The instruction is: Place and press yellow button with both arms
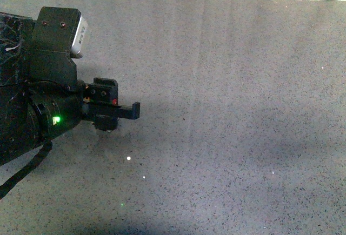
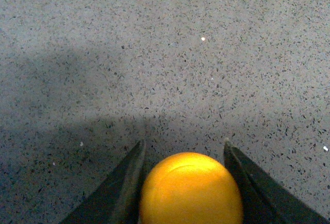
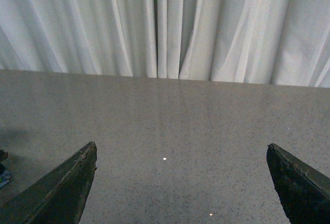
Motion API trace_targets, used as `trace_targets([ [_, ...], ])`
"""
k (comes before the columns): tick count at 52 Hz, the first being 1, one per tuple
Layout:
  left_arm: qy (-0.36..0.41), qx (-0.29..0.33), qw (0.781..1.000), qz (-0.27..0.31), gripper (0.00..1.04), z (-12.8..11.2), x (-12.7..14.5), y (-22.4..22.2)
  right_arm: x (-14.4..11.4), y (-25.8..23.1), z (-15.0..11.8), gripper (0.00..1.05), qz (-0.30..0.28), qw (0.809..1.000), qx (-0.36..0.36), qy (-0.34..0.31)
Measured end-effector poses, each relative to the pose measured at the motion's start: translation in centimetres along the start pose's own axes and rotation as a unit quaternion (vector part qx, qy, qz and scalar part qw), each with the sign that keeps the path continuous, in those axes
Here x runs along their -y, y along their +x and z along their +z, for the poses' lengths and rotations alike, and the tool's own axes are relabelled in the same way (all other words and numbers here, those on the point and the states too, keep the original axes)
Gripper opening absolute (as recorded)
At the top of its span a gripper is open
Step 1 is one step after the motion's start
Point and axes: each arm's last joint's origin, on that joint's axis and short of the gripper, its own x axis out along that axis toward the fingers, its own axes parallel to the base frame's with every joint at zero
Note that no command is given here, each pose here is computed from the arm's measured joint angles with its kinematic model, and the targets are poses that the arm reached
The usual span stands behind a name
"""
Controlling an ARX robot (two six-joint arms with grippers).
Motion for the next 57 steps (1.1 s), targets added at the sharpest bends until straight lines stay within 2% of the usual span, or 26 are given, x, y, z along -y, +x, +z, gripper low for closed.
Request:
trace_targets([
  [5,-0.006,-0.006,1.0,0.0,0.65,-0.1,-0.2,-0.5,0.0,0.0,0.0,0.96,0.0,1.0,0.0,0.0],
  [9,-0.011,0.001,1.0,-0.003,0.73,0.4,-0.4,-1.1,0.0,0.0,0.0,0.96,0.0,1.0,0.0,0.0],
  [17,-0.029,0.045,0.999,-0.009,0.95,3.4,-1.5,-3.3,0.0,0.0,0.0,0.96,0.0,1.0,0.0,0.0],
  [19,-0.034,0.057,0.998,-0.011,0.97,4.2,-1.9,-4.0,0.0,0.0,0.0,0.96,0.0,1.0,0.0,0.0],
  [23,-0.046,0.08,0.996,-0.013,0.95,5.6,-3.1,-5.6,0.0,0.0,0.0,0.96,0.0,1.0,0.0,0.0],
  [30,-0.076,0.133,0.988,-0.011,0.96,8.0,-6.8,-10.3,0.0,0.0,0.0,0.96,0.0,1.0,0.0,0.0],
  [32,-0.068,0.165,0.984,0.025,0.92,8.0,-7.8,-11.2,0.0,0.0,0.0,0.96,0.0,1.0,0.0,0.0],
  [33,-0.057,0.206,0.975,0.063,0.86,7.8,-8.5,-12.0,0.0,0.0,0.0,0.96,0.0,1.0,0.0,0.0],
  [37,-0.033,0.269,0.955,0.123,0.74,7.1,-9.4,-13.9,0.0,0.0,0.0,0.96,0.0,1.0,-0.011,0.004],
  [38,-0.028,0.28,0.95,0.133,0.68,6.8,-9.5,-14.4,0.0,0.1,0.0,0.96,0.007,0.998,-0.066,0.023],
  [39,-0.025,0.284,0.949,0.134,0.67,6.7,-9.5,-14.6,0.0,0.1,-0.1,0.96,0.007,0.995,-0.09,0.029],
  [41,-0.016,0.289,0.948,0.135,0.58,6.2,-9.3,-15.2,0.1,0.7,0.4,0.96,-0.001,0.978,-0.201,0.05],
  [44,-0.007,0.286,0.949,0.13,0.47,5.4,-9.0,-15.6,0.0,2.3,1.4,0.96,-0.002,0.966,-0.254,0.048],
  [49,-0.005,0.278,0.951,0.136,0.25,4.1,-8.8,-16.2,-1.3,6.7,3.6,0.96,0.04,0.968,-0.248,-0.014],
  [54,-0.002,0.281,0.95,0.134,0.04,3.2,-8.5,-17.0,-3.6,10.9,3.8,0.96,0.107,0.961,-0.24,-0.09],
  [57,-0.001,0.281,0.95,0.135,0.01,2.8,-8.4,-17.4,-4.9,13.0,3.6,0.96,0.152,0.952,-0.239,-0.114],
])
